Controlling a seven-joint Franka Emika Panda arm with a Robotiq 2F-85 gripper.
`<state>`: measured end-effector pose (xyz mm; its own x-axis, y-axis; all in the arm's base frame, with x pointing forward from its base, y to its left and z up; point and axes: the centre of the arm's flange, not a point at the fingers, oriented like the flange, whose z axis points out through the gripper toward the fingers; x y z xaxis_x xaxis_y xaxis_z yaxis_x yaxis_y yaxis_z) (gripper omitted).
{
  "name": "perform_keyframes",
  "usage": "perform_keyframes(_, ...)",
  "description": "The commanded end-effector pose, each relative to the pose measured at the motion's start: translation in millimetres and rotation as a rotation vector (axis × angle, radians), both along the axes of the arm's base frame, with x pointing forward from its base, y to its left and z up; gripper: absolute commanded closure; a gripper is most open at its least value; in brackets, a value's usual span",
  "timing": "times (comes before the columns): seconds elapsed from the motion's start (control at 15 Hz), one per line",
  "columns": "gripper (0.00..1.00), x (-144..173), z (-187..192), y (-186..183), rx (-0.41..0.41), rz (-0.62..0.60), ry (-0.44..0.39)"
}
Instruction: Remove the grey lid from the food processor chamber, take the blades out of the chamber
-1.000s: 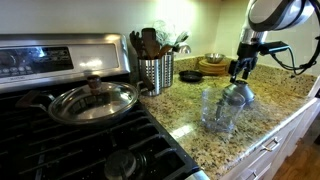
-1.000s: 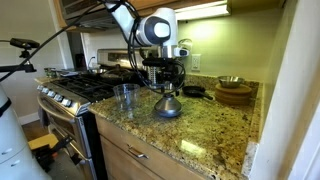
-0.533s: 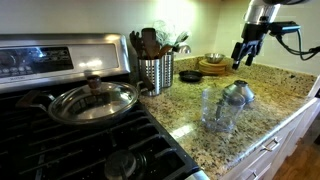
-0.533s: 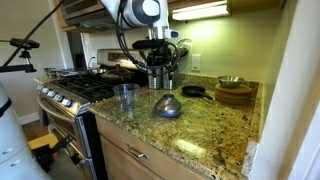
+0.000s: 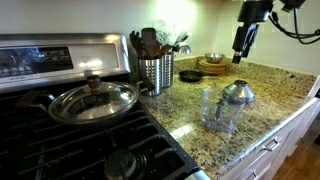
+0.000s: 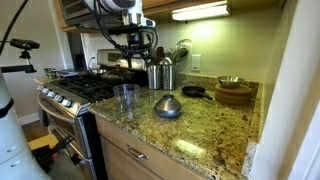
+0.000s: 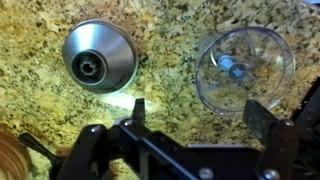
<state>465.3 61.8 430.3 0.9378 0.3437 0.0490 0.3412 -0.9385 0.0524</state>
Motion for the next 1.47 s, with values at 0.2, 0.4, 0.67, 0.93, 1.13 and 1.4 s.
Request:
perform_keyframes(0.2, 0.09, -31, -16, 62, -0.041, 0.191, 0.035)
perform_keyframes(0.4, 0.16, -37, -36, 78, -0.045, 0.231, 0.055)
perform_keyframes(0.67, 0.06, -39, -62, 84, -0.037, 0.253, 0.068)
perform_keyframes(0.93, 0.20, -32, -82, 85, -0.017, 0.267, 0.043)
perform_keyframes(1.13, 0.28, -29, -93, 87, -0.009, 0.281, 0.034)
perform_keyframes(1.4, 0.30, -23, -103, 87, -0.004, 0.290, 0.019)
